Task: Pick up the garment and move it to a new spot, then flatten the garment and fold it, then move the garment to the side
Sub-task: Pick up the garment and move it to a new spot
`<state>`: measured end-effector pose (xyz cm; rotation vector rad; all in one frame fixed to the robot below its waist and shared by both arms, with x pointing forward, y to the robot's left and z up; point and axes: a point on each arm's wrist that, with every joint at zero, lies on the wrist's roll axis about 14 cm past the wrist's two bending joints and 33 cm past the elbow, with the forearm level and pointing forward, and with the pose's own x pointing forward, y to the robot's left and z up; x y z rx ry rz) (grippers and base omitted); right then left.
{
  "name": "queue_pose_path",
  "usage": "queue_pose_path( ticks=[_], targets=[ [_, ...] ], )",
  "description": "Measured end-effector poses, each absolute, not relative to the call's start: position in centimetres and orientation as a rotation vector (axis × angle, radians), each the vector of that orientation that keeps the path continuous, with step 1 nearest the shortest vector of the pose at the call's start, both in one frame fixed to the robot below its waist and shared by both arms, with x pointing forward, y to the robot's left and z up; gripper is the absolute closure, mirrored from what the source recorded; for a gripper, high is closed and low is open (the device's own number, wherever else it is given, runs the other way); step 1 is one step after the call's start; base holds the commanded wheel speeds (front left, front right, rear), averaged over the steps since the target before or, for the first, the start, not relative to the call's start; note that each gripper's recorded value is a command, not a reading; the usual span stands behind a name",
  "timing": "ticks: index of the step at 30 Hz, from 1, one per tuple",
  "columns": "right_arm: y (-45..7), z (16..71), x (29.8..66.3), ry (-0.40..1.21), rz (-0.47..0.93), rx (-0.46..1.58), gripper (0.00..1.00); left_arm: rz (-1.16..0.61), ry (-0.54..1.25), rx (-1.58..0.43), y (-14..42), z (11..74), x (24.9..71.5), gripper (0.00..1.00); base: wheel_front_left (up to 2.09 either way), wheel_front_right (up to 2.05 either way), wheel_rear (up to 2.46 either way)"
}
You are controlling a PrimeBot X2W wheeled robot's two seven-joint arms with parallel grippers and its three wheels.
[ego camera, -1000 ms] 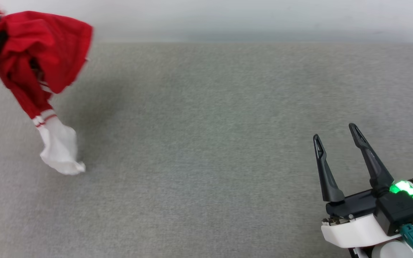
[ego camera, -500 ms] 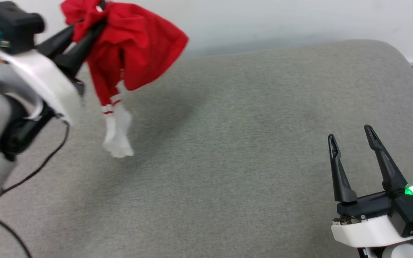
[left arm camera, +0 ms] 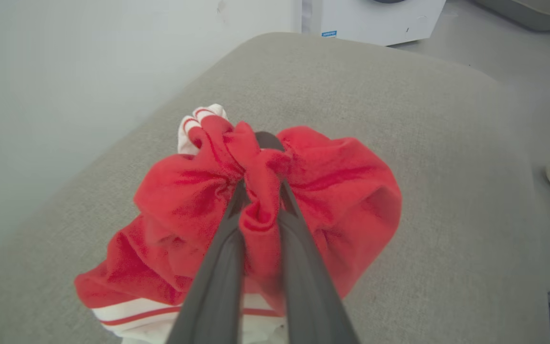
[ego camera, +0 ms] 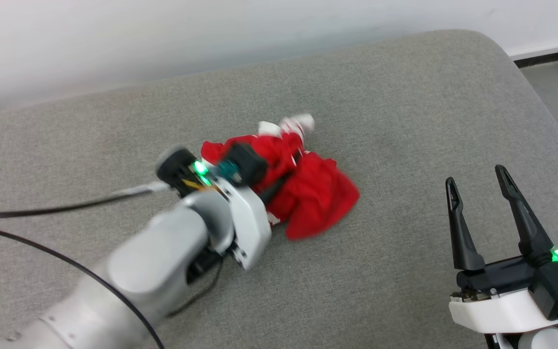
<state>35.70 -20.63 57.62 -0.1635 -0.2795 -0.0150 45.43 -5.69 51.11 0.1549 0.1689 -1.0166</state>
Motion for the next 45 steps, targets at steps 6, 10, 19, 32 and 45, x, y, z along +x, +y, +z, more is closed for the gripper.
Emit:
queue_pose_path(
  ticks=[6,10,19,32,45],
  targets=[
    [-20.8,57.4,35.9,-0.272,-0.020,-0.163,0.00,-1.097,0.322,0.149,-8.5,44.8,40.9,1.00,0.00,0.00,0.00],
    [-20.0,57.3,36.4,-0.276,0.007,-0.153,0.00,-1.065,0.338,0.094,-8.9,43.7,40.0,0.00,0.00,0.00,0.00],
    [-19.2,58.8,36.4,-0.330,0.033,-0.125,0.00,-0.920,0.118,0.001,-5.8,50.3,42.7,0.00,0.00,0.00,0.00],
    [-16.0,60.6,35.8,-0.395,0.129,-0.107,0.00,-0.305,-0.197,-0.054,12.6,59.7,43.4,0.00,0.00,0.00,0.00],
    [-16.2,59.9,35.8,-0.372,0.123,-0.098,0.00,-0.149,-0.108,-0.197,15.0,53.8,37.2,0.00,0.00,0.00,0.00]
  ],
)
